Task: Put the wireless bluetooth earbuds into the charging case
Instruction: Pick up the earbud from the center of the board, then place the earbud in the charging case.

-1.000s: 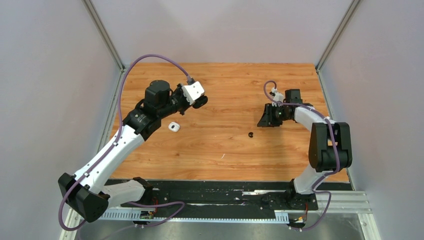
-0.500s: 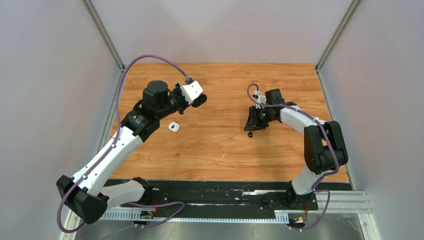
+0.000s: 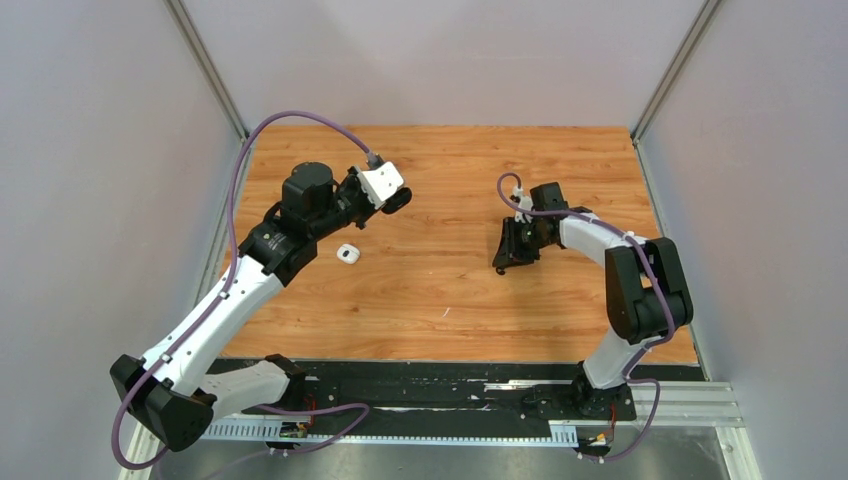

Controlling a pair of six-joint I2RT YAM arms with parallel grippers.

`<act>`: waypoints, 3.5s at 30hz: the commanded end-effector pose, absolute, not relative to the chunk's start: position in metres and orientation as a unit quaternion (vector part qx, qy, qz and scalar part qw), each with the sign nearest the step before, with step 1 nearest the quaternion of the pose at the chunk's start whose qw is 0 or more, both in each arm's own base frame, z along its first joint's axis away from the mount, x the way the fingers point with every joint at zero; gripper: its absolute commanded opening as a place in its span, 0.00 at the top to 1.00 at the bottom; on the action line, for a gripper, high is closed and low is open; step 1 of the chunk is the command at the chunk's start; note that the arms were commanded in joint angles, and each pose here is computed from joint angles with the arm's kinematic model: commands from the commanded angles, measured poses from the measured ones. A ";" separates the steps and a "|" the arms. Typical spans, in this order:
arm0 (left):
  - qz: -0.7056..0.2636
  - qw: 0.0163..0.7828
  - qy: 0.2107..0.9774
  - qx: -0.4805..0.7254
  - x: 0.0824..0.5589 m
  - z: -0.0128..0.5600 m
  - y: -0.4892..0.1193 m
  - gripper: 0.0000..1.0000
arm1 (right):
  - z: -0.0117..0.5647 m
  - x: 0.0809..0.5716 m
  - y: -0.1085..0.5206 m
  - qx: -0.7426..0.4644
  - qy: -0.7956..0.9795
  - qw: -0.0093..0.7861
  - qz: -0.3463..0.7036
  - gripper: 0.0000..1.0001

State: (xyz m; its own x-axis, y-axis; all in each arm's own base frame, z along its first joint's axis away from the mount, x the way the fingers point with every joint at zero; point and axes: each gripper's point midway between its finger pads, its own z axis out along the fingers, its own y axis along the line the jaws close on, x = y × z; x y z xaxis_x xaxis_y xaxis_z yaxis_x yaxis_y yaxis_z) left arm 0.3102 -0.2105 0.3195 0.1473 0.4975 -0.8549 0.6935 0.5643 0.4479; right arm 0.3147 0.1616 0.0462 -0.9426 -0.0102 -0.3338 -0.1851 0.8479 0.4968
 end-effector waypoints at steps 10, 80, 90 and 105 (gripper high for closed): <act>-0.076 0.624 0.632 0.453 0.308 0.334 -0.209 1.00 | 0.027 0.315 0.156 -0.040 0.956 0.152 0.249 0.67; -0.091 0.614 0.628 0.469 0.306 0.320 -0.216 1.00 | 0.161 0.306 0.185 -0.383 0.810 0.272 0.350 1.00; -0.178 0.577 0.573 0.554 0.291 0.301 -0.258 1.00 | 0.272 0.274 0.224 -0.760 0.461 0.408 0.208 1.00; -0.205 0.567 0.509 0.615 0.267 0.293 -0.279 1.00 | 0.301 0.261 0.297 -0.826 0.361 0.424 0.094 1.00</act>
